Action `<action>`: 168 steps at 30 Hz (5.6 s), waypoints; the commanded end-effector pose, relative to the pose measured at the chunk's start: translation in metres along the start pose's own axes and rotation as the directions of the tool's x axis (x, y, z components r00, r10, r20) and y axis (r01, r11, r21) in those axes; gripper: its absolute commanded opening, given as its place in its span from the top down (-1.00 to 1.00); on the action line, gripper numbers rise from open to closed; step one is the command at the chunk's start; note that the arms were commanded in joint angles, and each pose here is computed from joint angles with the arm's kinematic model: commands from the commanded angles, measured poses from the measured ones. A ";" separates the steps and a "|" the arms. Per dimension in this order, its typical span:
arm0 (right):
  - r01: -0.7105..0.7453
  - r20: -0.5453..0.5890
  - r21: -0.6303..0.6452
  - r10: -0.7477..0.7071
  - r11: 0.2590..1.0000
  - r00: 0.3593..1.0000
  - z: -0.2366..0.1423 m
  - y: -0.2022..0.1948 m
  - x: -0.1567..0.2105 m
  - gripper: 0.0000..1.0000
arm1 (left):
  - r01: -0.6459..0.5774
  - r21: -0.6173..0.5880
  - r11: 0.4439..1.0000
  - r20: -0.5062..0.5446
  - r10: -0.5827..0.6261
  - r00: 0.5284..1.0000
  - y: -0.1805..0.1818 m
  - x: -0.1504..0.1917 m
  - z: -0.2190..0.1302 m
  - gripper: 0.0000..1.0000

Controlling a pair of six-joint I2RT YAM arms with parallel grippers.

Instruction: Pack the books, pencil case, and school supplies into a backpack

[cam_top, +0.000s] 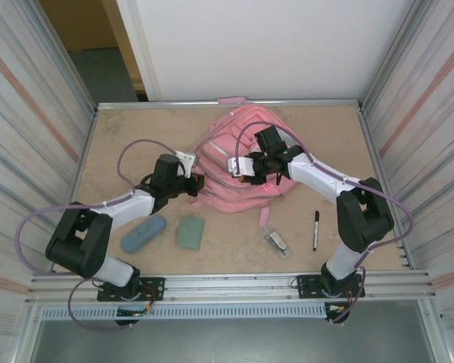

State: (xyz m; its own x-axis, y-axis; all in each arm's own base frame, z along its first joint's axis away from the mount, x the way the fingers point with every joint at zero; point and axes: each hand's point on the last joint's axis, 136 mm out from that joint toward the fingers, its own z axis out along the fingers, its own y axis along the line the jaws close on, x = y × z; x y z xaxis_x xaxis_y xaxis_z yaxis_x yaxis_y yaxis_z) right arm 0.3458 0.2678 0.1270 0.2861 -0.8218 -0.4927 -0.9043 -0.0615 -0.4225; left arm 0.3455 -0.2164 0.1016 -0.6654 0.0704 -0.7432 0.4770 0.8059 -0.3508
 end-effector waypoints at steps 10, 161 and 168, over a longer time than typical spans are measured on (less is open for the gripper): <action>-0.430 0.129 0.092 0.418 0.898 0.899 -0.025 -0.002 -0.042 -0.59 | -0.068 0.226 0.972 0.091 0.048 0.995 -0.072 -0.027 -0.003 1.00; -0.155 -0.020 -0.002 0.155 0.988 0.988 -0.009 0.114 -0.050 1.00 | 0.360 0.119 0.925 -0.086 -0.352 0.932 -0.016 0.012 -0.054 1.00; -0.156 -0.007 0.002 0.156 0.988 0.988 -0.011 0.114 -0.053 1.00 | 0.432 0.158 0.888 -0.121 -0.417 0.901 0.015 0.003 -0.036 1.00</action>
State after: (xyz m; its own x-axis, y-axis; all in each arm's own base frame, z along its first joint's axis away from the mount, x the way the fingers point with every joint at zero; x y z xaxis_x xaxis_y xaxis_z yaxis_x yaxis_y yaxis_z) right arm 0.2285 0.2969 0.1097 0.1224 -0.8248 -0.5520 -0.9341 0.0922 -0.3448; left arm 0.3244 -0.1707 0.0993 -0.8643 -0.2165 -0.4539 0.1661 0.7291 -0.6640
